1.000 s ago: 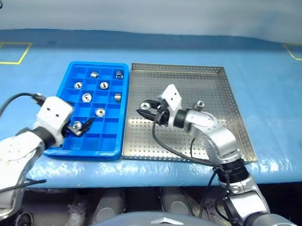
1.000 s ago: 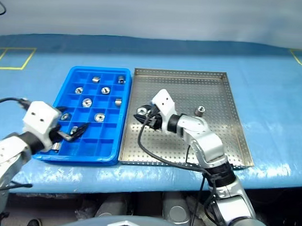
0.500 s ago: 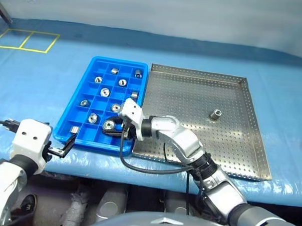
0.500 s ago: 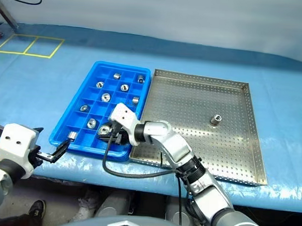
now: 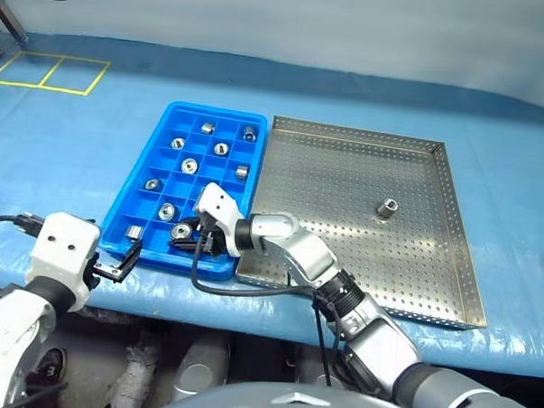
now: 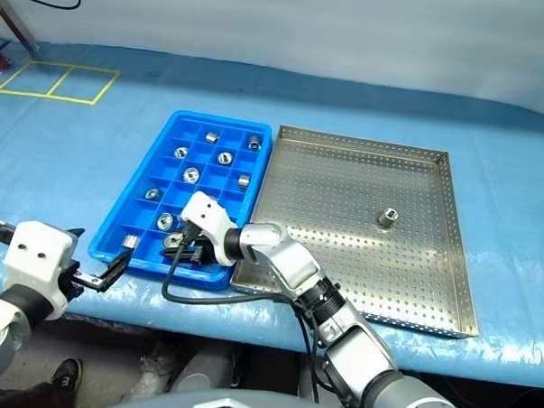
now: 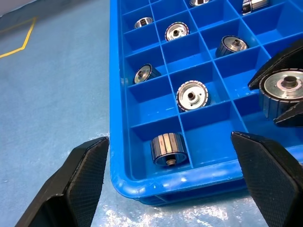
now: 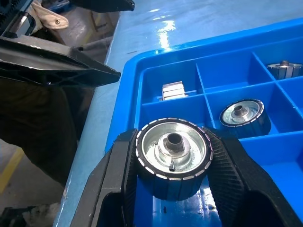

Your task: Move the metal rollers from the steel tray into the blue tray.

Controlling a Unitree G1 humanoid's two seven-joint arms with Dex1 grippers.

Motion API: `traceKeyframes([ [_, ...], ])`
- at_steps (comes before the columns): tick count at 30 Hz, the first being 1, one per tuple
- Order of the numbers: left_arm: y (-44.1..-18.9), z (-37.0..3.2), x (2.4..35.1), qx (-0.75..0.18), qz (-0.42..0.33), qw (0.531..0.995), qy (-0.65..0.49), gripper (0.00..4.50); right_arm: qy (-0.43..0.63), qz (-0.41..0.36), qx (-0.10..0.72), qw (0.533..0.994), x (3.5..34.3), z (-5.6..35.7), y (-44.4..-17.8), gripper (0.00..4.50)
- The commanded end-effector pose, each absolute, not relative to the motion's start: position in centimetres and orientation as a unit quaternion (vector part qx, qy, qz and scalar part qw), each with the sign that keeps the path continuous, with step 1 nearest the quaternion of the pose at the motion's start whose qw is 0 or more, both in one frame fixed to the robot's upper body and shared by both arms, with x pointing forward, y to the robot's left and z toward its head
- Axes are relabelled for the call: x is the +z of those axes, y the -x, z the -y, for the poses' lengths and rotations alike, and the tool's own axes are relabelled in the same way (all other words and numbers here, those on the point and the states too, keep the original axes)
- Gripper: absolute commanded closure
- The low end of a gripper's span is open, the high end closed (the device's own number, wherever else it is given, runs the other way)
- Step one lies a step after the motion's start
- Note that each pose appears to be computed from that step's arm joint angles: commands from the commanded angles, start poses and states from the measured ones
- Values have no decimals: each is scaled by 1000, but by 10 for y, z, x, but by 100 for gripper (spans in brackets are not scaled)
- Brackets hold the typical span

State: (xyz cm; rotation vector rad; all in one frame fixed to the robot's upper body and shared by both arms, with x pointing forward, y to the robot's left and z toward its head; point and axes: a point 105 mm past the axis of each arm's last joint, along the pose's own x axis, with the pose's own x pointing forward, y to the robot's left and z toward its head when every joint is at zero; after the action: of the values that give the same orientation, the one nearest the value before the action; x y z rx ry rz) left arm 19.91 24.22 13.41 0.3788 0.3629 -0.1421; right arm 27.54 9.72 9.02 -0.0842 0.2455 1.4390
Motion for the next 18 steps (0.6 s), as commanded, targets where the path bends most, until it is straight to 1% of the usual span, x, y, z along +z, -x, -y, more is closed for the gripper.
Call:
traceKeyframes([
  [1, -200, -236, 143, -78, -162, 963, -202, 0, 45, -74, 665, 742, 107, -103, -276, 177],
  [4, -202, -234, 143, -85, -160, 963, -200, 0, 47, -45, 656, 752, 117, -101, -279, 81],
  [8, -209, -228, 142, -100, -153, 963, -196, 0, 36, -19, 634, 772, 133, -92, -288, 81],
  [11, -218, -220, 143, -120, -140, 964, -192, 0, 25, 12, 601, 799, 153, -78, -299, 81],
  [14, -233, -201, 145, -160, -117, 964, -179, 0, 21, 43, 539, 841, 175, -42, -318, 81],
  [18, -258, -172, 148, -213, -78, 960, -165, 0, 49, 45, 411, 909, 181, 28, -347, 81],
])
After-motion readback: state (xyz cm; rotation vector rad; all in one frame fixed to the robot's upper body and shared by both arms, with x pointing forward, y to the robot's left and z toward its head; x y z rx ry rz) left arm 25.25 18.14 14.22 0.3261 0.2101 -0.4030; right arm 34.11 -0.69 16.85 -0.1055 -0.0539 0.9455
